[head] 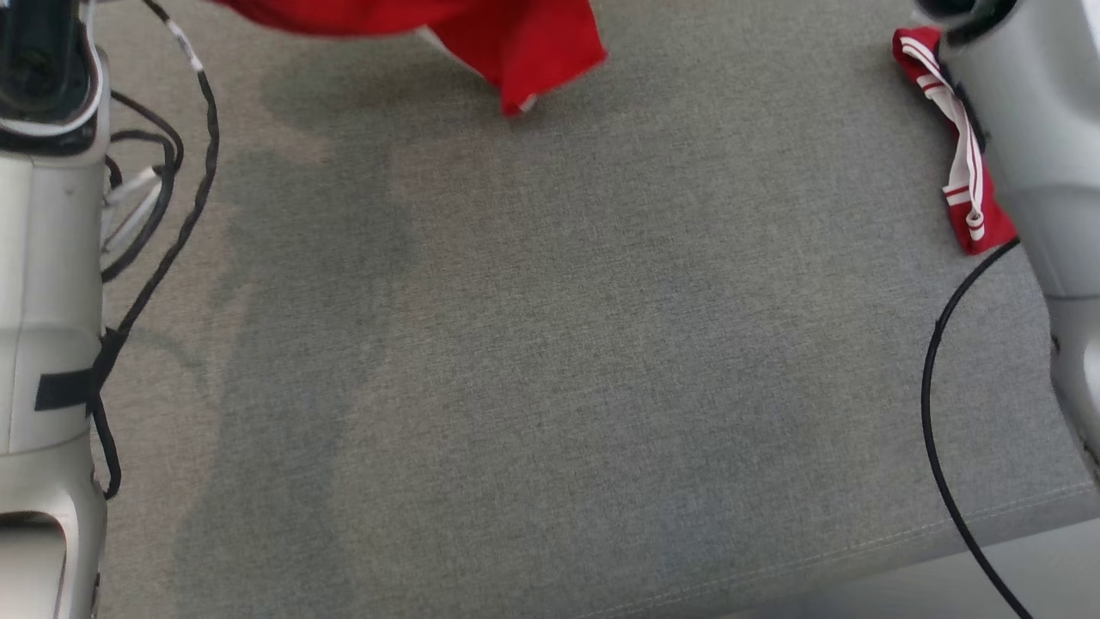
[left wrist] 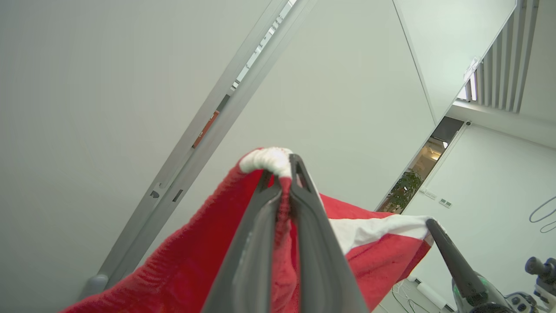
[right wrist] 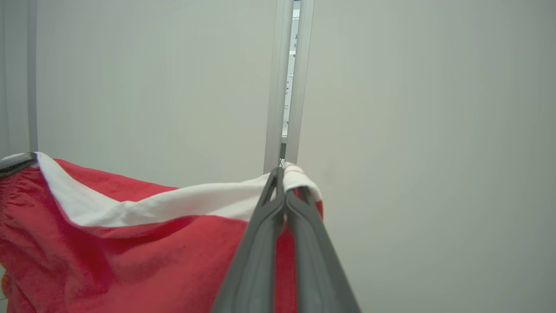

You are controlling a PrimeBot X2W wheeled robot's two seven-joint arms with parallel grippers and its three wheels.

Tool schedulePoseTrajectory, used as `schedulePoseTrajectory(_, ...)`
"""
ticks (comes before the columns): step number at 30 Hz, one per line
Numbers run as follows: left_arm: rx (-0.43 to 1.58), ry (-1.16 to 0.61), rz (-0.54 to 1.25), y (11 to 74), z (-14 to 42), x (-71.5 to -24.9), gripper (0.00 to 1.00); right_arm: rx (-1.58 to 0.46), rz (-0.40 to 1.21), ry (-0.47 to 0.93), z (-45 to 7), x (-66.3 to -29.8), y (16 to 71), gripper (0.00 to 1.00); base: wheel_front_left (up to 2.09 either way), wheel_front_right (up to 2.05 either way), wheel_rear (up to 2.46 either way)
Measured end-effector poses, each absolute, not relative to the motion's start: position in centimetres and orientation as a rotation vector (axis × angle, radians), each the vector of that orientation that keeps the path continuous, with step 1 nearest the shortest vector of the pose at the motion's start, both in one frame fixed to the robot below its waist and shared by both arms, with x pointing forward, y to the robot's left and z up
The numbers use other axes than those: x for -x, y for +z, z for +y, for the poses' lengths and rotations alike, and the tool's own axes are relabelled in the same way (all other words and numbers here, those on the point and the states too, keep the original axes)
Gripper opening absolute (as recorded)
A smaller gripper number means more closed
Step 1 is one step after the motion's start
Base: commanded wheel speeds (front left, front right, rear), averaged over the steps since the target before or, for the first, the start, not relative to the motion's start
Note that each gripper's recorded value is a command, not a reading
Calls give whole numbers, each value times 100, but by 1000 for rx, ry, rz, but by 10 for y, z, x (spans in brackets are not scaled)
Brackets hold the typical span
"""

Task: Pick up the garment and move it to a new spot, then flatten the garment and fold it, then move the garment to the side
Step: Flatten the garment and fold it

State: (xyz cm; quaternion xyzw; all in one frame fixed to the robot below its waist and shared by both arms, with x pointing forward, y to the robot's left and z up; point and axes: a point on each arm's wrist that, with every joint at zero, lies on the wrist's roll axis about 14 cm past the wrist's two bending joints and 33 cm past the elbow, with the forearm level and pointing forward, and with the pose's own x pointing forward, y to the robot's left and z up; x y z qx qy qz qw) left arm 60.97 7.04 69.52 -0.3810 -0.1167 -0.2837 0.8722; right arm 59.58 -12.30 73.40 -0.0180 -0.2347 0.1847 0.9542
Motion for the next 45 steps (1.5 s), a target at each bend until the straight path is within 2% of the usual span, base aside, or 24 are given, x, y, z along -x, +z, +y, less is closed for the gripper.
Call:
schedulePoseTrajectory(4,860,-588,-407,720,73,-624,0,136,-563,336,-136,-614,756,0,0,0,0)
schedulePoseTrajectory(8,971,-601,-447,711,67,-629,0,195,-524,344,-136,-628,733,0,0,0,0)
schedulePoseTrajectory(10,968,-606,-391,684,58,-629,0,224,-487,356,-137,-631,712,0,0,0,0)
schedulePoseTrajectory(12,972,-581,-291,637,50,-625,0,230,-395,379,-137,-632,669,0,0,0,0)
schedulePoseTrajectory(17,973,-561,-63,552,29,-589,0,148,-162,455,-128,-608,570,0,0,0,0)
schedulePoseTrajectory(20,999,-524,1,528,34,-565,0,97,-50,480,-134,-583,532,0,0,0,0)
schedulePoseTrajectory(28,1043,-471,117,498,43,-484,0,-61,235,513,-157,-500,485,0,0,0,0)
schedulePoseTrajectory(39,886,-545,363,460,43,-360,0,-332,667,536,-167,-355,447,0,0,0,0)
schedulePoseTrajectory(45,884,-574,411,464,46,-314,0,-379,727,528,-177,-316,456,0,0,0,0)
